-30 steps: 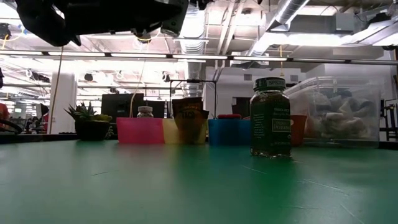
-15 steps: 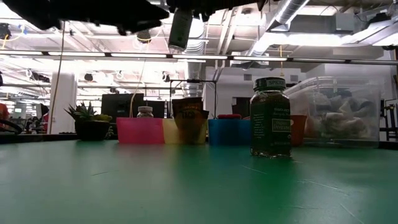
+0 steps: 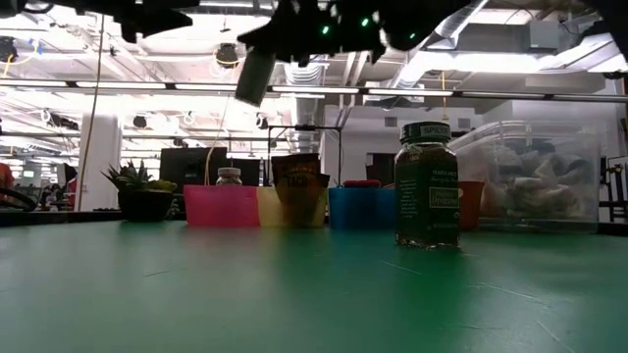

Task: Sort spices by type
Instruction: Put the white seasoning bottle into the red bin

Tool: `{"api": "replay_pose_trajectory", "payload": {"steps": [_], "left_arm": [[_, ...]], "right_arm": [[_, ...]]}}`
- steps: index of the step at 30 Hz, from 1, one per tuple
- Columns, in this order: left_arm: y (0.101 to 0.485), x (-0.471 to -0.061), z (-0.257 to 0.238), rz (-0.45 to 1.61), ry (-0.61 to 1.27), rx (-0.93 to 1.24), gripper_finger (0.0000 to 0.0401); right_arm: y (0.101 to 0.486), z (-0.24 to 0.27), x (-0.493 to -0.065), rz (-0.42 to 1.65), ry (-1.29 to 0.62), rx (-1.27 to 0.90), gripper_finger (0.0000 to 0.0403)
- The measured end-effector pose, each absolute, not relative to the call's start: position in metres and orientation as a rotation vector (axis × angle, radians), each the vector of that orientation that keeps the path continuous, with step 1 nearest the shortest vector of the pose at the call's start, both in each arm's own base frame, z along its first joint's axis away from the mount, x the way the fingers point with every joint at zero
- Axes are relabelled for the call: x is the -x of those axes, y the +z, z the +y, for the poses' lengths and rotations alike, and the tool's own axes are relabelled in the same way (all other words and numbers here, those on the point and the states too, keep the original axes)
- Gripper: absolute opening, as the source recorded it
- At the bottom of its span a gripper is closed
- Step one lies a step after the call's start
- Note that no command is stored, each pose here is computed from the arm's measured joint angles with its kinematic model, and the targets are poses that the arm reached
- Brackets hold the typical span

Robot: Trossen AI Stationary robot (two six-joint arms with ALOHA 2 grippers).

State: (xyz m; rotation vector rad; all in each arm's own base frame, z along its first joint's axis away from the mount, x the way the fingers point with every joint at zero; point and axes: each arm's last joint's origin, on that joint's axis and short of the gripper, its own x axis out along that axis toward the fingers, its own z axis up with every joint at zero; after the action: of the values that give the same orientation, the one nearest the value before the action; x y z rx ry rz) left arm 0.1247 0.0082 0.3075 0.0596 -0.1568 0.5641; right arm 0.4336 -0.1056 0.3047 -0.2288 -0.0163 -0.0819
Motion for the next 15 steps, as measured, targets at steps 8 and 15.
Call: {"api": "replay_pose_trajectory", "payload": {"steps": [8,15], "left_arm": [[0.301,-0.119,0.009,-0.082,0.564,-0.109,0.0259],[0.302,-0.117,0.009,-0.076,0.565,-0.137,0.0259]], "right_arm": [[0.277,-0.134,-0.476,0.001,-0.100,0.211,0.0214],[0.249,-0.149,-0.504,0.018,-0.112,0.216,0.0214]]}}
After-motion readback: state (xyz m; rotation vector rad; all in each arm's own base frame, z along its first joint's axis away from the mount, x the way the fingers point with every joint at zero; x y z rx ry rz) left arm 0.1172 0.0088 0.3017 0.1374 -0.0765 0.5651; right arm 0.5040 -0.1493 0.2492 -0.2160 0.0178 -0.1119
